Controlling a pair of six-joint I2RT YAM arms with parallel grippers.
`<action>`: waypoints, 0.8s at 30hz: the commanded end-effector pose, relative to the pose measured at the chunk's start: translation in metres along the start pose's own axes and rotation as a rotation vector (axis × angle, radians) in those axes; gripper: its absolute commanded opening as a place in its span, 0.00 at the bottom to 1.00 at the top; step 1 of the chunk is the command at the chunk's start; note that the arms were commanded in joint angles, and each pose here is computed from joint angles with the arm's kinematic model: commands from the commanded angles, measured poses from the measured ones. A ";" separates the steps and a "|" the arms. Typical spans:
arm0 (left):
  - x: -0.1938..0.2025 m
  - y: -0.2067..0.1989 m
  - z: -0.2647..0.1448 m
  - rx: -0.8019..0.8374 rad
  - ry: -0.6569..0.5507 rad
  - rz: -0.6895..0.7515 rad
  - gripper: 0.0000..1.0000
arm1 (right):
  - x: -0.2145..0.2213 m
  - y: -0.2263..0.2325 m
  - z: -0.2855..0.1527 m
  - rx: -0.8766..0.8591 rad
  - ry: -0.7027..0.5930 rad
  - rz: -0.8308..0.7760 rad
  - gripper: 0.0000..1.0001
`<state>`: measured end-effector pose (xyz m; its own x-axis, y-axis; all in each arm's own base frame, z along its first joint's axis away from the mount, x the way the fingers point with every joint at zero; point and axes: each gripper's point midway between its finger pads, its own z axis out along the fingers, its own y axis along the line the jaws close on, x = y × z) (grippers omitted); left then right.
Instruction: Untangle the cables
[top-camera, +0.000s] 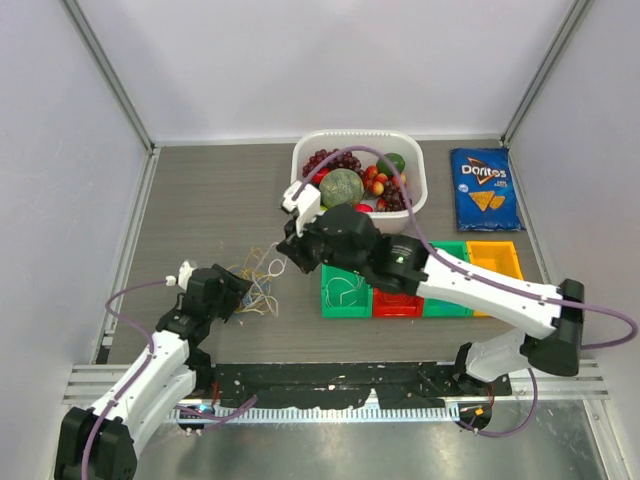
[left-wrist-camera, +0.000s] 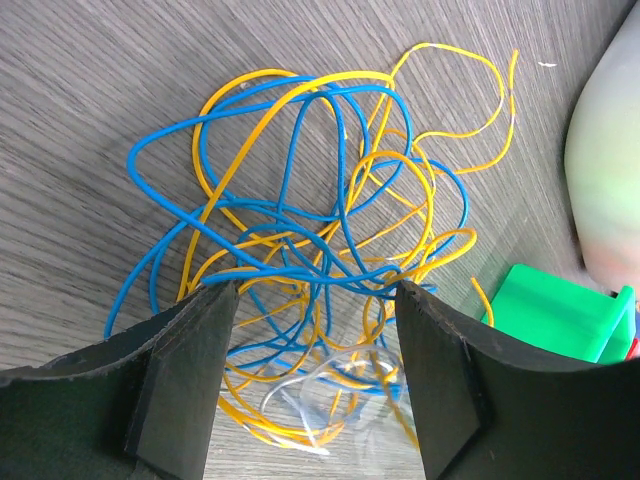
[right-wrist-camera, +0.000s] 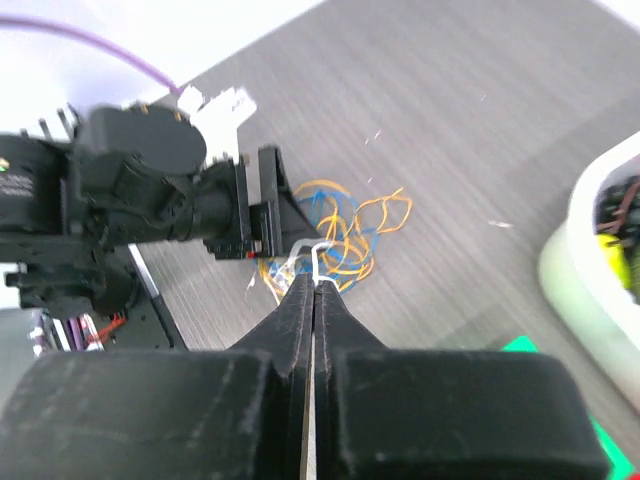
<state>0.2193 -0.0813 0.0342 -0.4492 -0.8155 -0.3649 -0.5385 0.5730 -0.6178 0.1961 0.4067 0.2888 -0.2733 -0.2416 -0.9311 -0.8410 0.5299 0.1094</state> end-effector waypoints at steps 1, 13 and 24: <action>0.007 0.037 0.004 -0.123 0.004 0.013 0.70 | -0.092 -0.017 -0.070 0.097 -0.257 0.011 0.01; 0.005 0.032 0.000 -0.104 -0.001 0.008 0.70 | -0.152 -0.056 -0.175 0.294 -0.487 0.052 0.01; 0.005 0.032 -0.002 -0.102 -0.001 0.012 0.70 | -0.193 -0.077 -0.272 0.389 -0.653 0.056 0.01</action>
<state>0.2160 -0.0790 0.0352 -0.4416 -0.8177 -0.3693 -0.5385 0.5708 -0.6199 0.1957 0.2453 0.4977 0.0160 0.1559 -0.9876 -0.6331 0.7661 0.1107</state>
